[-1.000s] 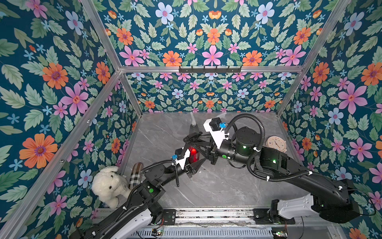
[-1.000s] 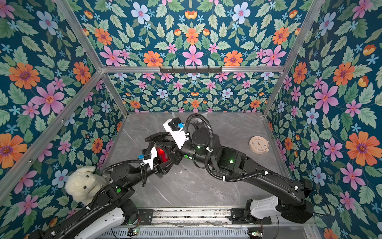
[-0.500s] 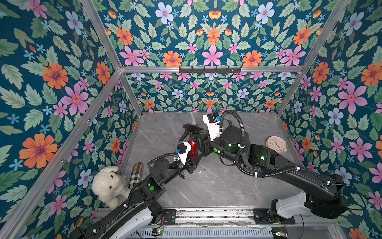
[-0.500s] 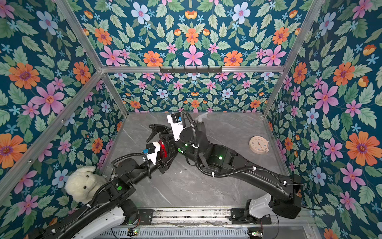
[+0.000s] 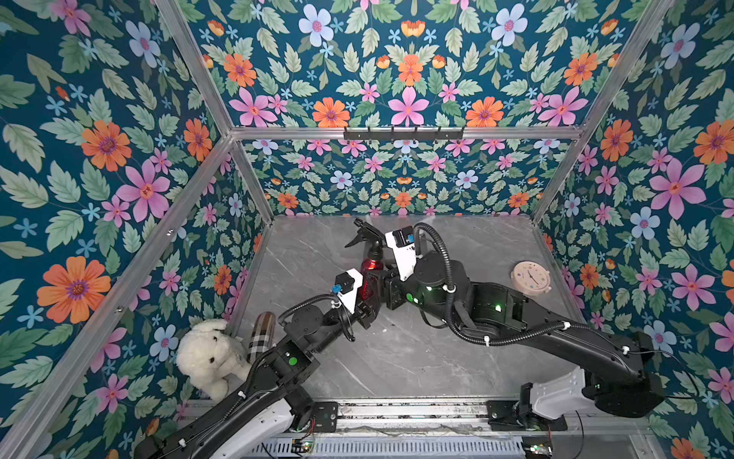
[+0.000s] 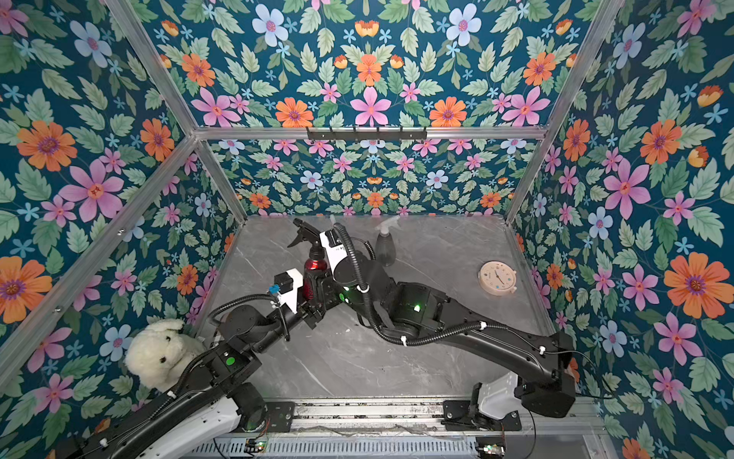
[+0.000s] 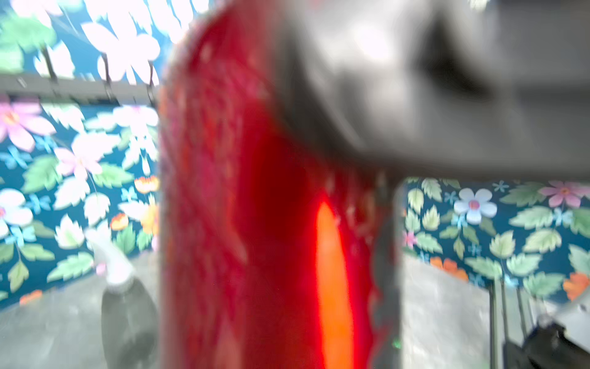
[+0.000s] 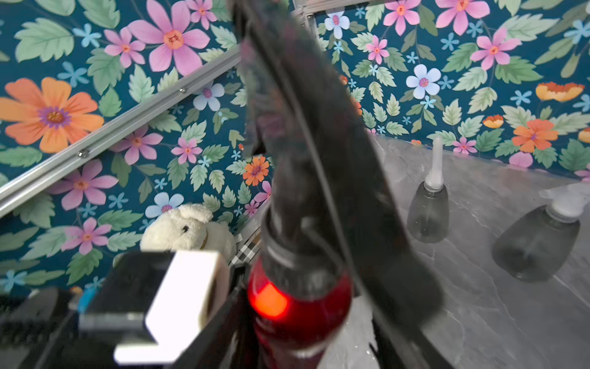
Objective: Attach spray nozzles to spray bottles
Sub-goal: Screw the spray nozzle on the spray bottle.
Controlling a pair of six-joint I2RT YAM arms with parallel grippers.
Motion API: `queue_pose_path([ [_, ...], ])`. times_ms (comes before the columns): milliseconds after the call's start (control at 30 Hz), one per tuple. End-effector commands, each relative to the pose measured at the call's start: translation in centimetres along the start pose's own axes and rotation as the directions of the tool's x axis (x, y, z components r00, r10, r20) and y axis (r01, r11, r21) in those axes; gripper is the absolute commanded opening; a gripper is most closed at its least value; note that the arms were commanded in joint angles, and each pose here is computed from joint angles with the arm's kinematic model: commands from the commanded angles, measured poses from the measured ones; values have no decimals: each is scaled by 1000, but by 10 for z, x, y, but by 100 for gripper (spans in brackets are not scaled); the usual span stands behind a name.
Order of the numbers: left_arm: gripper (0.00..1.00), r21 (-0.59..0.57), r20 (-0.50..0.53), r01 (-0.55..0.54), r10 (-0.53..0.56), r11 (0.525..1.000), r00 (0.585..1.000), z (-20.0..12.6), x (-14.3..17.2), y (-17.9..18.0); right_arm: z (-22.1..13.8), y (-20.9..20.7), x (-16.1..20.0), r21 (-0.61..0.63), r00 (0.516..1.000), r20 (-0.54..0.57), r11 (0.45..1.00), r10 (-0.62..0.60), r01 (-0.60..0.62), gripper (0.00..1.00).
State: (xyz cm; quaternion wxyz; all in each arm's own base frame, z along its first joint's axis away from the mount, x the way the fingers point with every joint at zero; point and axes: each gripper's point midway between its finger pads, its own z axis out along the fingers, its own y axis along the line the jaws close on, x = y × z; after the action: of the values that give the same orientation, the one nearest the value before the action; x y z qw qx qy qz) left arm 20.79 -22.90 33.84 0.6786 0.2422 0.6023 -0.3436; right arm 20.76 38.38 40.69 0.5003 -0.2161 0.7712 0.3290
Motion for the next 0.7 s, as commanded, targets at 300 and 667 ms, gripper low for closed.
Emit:
queue_pose_path([
  [300, 0, 101, 177, -14, -4, 995, 984, -11, -27, -17, -81, 30, -23, -419, 979, 156, 889, -128, 183, 70],
  [667, 0, 319, 181, -41, -18, 947, 983, -23, -20, -54, -92, 13, -44, -730, 994, 86, 674, -74, 113, 64],
])
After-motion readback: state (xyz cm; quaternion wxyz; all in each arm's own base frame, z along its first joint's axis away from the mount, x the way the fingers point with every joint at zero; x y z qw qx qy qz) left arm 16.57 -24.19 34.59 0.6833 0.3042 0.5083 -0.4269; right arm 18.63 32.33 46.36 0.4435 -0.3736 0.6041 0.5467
